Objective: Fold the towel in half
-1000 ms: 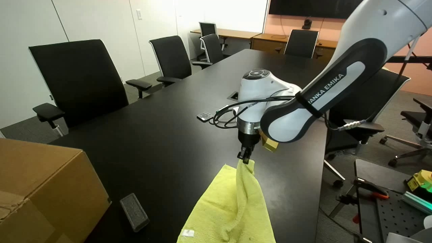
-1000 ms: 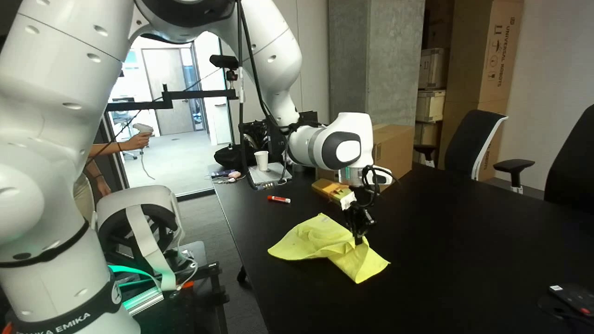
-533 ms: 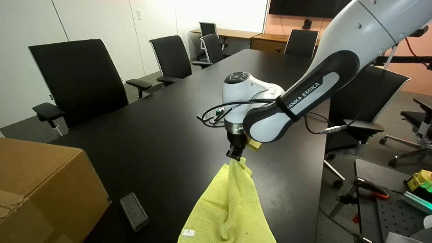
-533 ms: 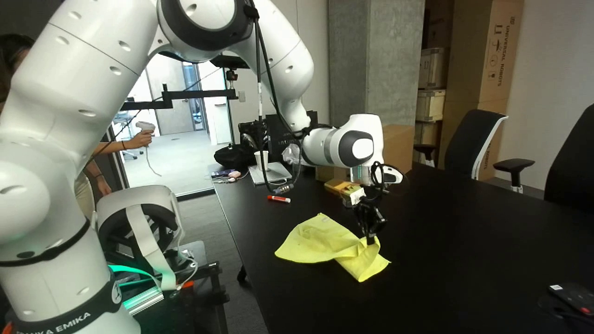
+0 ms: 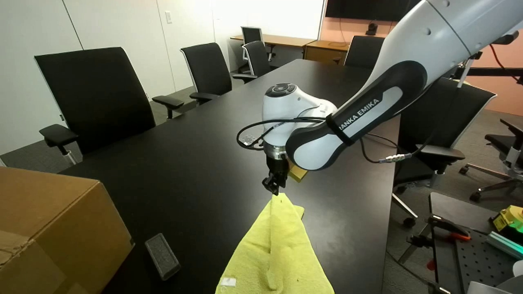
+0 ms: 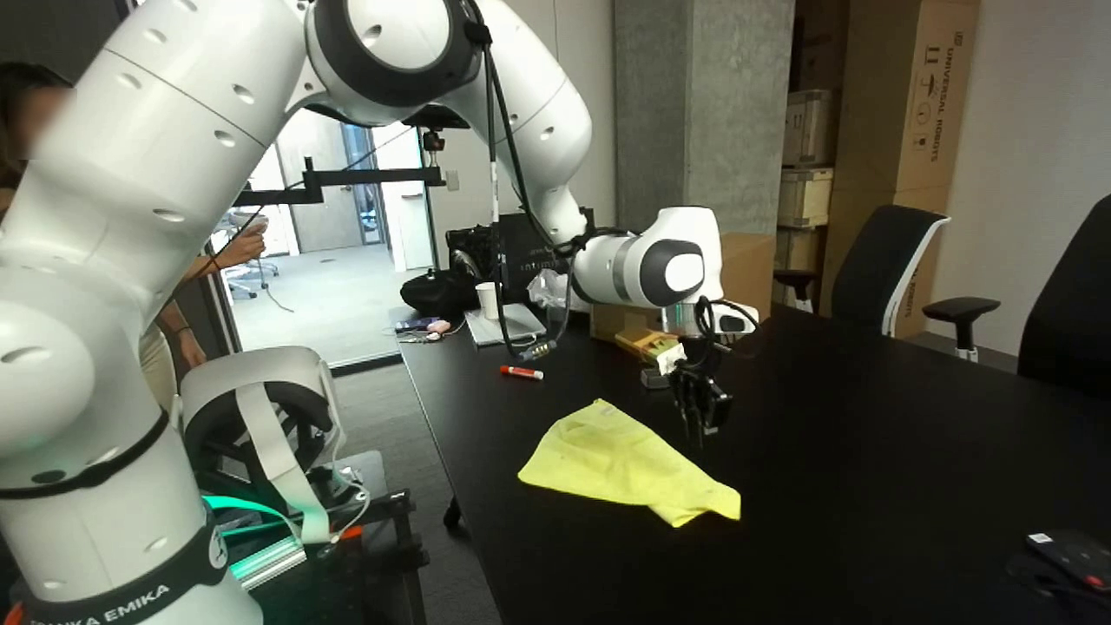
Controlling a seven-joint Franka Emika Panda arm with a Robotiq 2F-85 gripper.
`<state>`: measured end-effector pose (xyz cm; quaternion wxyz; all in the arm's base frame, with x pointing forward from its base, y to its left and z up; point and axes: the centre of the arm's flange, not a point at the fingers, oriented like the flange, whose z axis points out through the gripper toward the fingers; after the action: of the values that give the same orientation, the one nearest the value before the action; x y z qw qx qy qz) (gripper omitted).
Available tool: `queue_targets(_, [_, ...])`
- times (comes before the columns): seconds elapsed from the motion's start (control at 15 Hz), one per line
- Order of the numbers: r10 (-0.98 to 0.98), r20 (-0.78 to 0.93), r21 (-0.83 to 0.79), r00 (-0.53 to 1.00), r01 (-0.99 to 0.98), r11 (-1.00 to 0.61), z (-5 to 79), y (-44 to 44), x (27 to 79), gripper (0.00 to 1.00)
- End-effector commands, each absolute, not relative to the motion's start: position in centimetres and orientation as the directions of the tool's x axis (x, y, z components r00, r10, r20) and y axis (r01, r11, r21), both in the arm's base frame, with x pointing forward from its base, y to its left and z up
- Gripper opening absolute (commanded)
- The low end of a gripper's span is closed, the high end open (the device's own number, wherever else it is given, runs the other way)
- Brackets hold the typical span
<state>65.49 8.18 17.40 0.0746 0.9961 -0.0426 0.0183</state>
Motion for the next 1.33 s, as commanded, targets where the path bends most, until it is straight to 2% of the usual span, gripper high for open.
queue_targets(0.0, [-0.075, 0.067, 0.117, 0.995, -0.083, -0.99, 18.5, 8.8, 64.3, 0.72])
queue_targets(0.27, [0.083, -0.034, 0.099, 0.996, 0.086, -0.991, 17.8, 10.0, 59.4, 0.99])
queue_targets(0.73, [0.436, -0.22, 0.04, 0.872, 0.455, -0.89, 14.6, 14.2, 48.2, 1.0])
queue_targets(1.27, [0.752, -0.287, -0.062, 0.593, 0.772, -0.632, 14.1, 16.9, 41.1, 1.0])
